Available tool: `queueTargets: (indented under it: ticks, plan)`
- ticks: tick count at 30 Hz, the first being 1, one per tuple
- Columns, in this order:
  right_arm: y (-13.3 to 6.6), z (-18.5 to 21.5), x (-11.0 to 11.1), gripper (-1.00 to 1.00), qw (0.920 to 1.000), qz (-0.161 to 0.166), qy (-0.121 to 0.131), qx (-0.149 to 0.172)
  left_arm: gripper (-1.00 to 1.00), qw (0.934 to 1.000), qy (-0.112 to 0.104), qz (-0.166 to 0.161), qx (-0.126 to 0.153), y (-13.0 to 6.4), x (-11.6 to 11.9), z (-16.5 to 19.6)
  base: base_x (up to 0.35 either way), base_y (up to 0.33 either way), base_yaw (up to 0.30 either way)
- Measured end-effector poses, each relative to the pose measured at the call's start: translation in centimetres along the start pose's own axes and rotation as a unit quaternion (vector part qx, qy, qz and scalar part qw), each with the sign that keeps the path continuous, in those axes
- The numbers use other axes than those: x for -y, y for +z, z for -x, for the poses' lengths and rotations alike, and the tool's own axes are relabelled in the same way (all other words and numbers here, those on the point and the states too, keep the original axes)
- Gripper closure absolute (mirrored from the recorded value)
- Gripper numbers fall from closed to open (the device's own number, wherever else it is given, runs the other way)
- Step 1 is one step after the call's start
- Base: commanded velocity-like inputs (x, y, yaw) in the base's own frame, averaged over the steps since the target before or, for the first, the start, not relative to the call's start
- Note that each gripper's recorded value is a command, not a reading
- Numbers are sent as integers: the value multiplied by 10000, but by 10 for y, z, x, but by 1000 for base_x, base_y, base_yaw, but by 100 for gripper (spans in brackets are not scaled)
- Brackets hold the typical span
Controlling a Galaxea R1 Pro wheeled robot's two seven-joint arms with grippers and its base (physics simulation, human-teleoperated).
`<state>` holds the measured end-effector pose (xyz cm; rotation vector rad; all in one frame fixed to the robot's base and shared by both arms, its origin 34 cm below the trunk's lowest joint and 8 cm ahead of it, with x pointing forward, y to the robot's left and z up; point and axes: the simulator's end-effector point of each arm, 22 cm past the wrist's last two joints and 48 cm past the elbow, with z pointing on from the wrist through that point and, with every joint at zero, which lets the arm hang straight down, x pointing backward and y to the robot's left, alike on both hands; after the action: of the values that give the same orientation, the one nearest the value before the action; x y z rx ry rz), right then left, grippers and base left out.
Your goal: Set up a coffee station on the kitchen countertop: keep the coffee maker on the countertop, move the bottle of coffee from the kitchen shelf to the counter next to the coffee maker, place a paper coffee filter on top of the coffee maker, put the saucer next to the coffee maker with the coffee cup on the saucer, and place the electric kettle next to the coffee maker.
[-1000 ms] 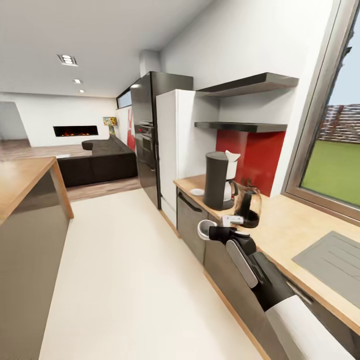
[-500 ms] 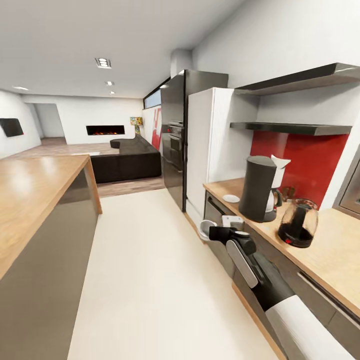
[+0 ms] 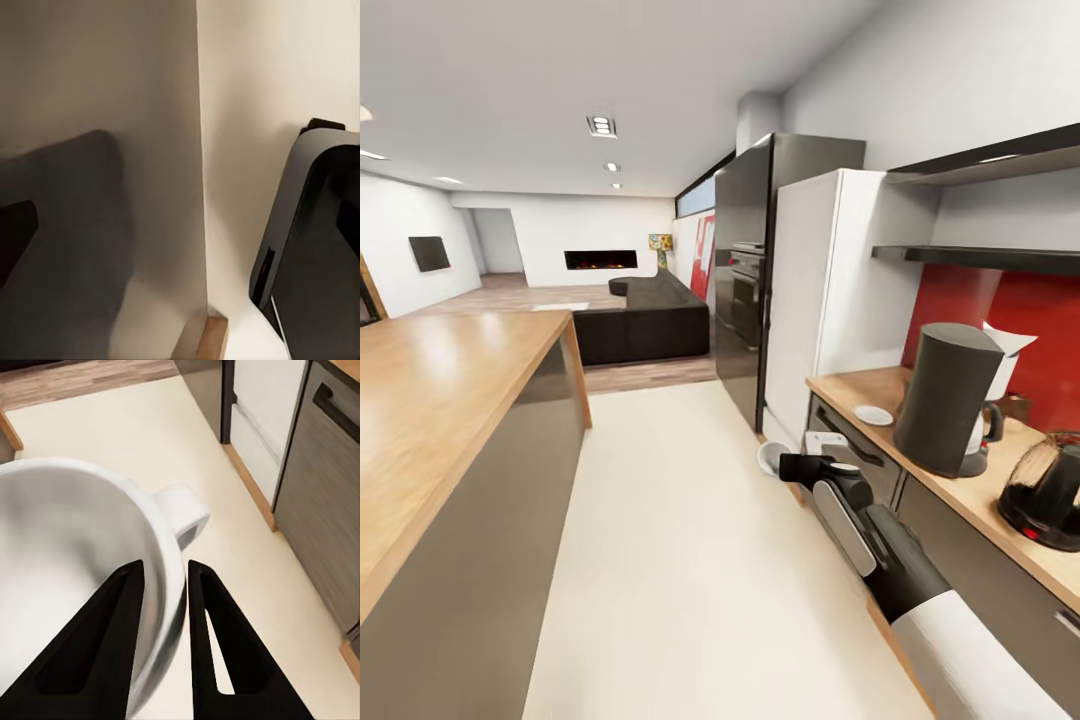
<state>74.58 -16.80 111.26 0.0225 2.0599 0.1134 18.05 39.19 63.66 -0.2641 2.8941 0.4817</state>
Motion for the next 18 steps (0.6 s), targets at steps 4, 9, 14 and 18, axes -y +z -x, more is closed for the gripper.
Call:
queueTargets:
  ticks: [4,9,14,18]
  plan:
    - [0,0,-1,100,10000,4,0,-3,-100,10000,5,17,13,1,-3,2,336,-6,0]
    - [0,-1,-1,100,10000,6,-4,-7,-100,10000,12,15,19,1,-3,3,338,-66,0]
    - [0,-1,-2,100,10000,12,-4,-8,-100,10000,12,26,34,1,-5,4,340,-11,0]
    - [0,-1,-4,100,10000,29,-24,-12,-100,10000,12,32,36,1,-6,5,340,-1,0]
